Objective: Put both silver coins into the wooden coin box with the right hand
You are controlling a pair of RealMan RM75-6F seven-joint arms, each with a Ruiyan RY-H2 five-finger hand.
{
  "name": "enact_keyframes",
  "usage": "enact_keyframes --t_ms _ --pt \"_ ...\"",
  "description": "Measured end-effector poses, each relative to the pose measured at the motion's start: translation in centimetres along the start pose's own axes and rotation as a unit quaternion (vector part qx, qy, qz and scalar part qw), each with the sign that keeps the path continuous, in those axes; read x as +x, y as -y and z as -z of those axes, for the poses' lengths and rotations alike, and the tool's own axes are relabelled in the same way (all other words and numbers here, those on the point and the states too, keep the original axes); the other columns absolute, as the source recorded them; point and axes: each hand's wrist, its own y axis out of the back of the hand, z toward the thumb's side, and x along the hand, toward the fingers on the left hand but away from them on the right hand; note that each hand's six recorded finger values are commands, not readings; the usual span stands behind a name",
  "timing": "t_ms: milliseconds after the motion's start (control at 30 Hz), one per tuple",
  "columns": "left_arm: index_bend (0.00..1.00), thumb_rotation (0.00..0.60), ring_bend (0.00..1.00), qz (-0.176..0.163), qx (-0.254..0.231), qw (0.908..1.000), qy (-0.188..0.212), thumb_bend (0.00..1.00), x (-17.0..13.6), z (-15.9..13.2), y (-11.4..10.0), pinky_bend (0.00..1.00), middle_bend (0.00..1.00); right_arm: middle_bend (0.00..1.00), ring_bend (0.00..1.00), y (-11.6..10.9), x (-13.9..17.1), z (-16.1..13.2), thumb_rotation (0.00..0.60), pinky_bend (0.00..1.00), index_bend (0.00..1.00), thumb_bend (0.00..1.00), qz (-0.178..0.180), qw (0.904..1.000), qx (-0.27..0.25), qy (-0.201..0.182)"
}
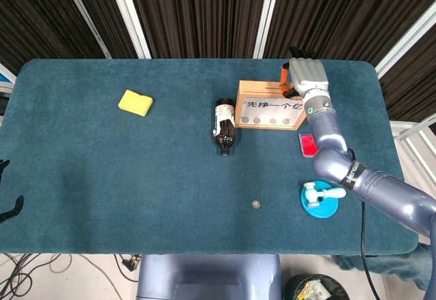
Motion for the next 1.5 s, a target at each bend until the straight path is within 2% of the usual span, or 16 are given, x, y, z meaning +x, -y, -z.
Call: enact_keyframes --t_ms 1500 --pt "0.03 0.6 0.0 0.005 -0.003 1.0 -0.004 0.4 -0.01 0.15 0.08 0.0 0.0 0.0 0.0 0.23 -0.39 0.92 0.6 0.0 0.76 0.52 0.002 1.0 -0.006 0.007"
